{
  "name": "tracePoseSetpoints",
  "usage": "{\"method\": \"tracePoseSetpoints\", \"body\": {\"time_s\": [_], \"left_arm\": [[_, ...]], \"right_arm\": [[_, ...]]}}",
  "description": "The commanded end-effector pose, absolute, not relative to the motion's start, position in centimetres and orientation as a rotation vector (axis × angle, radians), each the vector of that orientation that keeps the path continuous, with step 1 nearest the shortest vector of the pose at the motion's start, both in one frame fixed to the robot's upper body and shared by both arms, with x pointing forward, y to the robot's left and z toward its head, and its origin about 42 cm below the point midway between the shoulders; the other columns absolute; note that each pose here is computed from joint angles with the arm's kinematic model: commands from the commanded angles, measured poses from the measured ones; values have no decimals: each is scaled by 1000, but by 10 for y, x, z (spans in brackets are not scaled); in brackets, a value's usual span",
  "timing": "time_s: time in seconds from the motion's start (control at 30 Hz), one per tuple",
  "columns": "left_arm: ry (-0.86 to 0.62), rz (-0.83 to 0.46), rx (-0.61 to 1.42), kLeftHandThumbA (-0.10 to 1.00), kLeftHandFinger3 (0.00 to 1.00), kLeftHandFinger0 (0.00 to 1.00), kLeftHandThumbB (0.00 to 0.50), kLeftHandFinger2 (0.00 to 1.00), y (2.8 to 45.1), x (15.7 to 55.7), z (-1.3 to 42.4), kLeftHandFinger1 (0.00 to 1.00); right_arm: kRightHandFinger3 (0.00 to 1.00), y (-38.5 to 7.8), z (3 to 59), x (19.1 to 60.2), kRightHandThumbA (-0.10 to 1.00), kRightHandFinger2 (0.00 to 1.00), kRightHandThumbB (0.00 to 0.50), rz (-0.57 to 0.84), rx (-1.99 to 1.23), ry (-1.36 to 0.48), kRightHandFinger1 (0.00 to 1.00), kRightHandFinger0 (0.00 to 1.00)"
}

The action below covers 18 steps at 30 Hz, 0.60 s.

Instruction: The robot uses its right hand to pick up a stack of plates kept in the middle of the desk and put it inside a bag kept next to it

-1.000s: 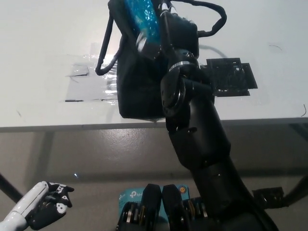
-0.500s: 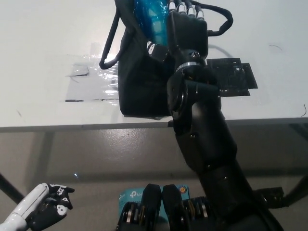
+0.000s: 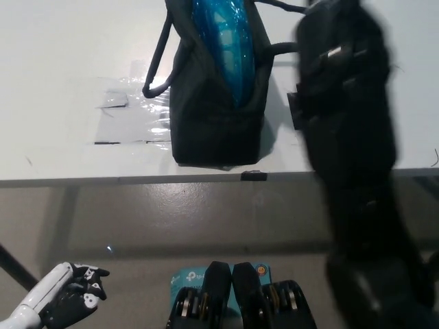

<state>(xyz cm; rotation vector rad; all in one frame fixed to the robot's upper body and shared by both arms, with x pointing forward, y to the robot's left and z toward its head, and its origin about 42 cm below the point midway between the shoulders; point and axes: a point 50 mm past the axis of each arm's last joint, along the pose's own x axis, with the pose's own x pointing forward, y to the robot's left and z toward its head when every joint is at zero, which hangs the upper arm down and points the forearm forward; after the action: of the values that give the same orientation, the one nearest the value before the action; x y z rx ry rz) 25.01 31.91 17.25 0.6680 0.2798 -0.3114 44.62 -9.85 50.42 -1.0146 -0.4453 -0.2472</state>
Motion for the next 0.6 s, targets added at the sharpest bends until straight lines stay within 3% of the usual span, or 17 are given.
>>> {"method": "tracePoseSetpoints", "body": {"time_s": [0.0, 0.1, 0.13, 0.2, 0.33, 0.5, 0.57], "left_arm": [[300, -304, 681, -100, 713, 737, 0, 766, 324, 247, 172, 758], [301, -305, 682, -100, 709, 722, 0, 757, 327, 245, 173, 747], [301, -306, 681, -100, 709, 721, 0, 756, 327, 245, 173, 745], [300, -306, 686, -100, 720, 715, 0, 762, 327, 246, 173, 746], [293, -302, 693, -100, 714, 702, 6, 748, 327, 246, 174, 732], [298, -301, 698, -100, 712, 709, 0, 747, 329, 245, 175, 737], [299, -294, 692, -100, 709, 709, 0, 744, 329, 245, 174, 735]], "right_arm": [[1000, -143, 549, 411, 1000, 1000, 472, -198, -955, -544, 1000, 1000], [1000, -186, 530, 391, 936, 1000, 384, -142, -849, -545, 1000, 1000], [1000, -191, 527, 389, 932, 1000, 383, -137, -841, -544, 1000, 1000], [1000, -225, 479, 368, 724, 1000, 276, -123, -773, -519, 1000, 1000], [1000, -266, 364, 332, 521, 1000, 177, -117, -671, -469, 1000, 1000], [1000, -275, 290, 301, 469, 1000, 155, -99, -651, -399, 1000, 1000], [1000, -281, 240, 286, 486, 1000, 191, -128, -629, -337, 1000, 1000]]}}
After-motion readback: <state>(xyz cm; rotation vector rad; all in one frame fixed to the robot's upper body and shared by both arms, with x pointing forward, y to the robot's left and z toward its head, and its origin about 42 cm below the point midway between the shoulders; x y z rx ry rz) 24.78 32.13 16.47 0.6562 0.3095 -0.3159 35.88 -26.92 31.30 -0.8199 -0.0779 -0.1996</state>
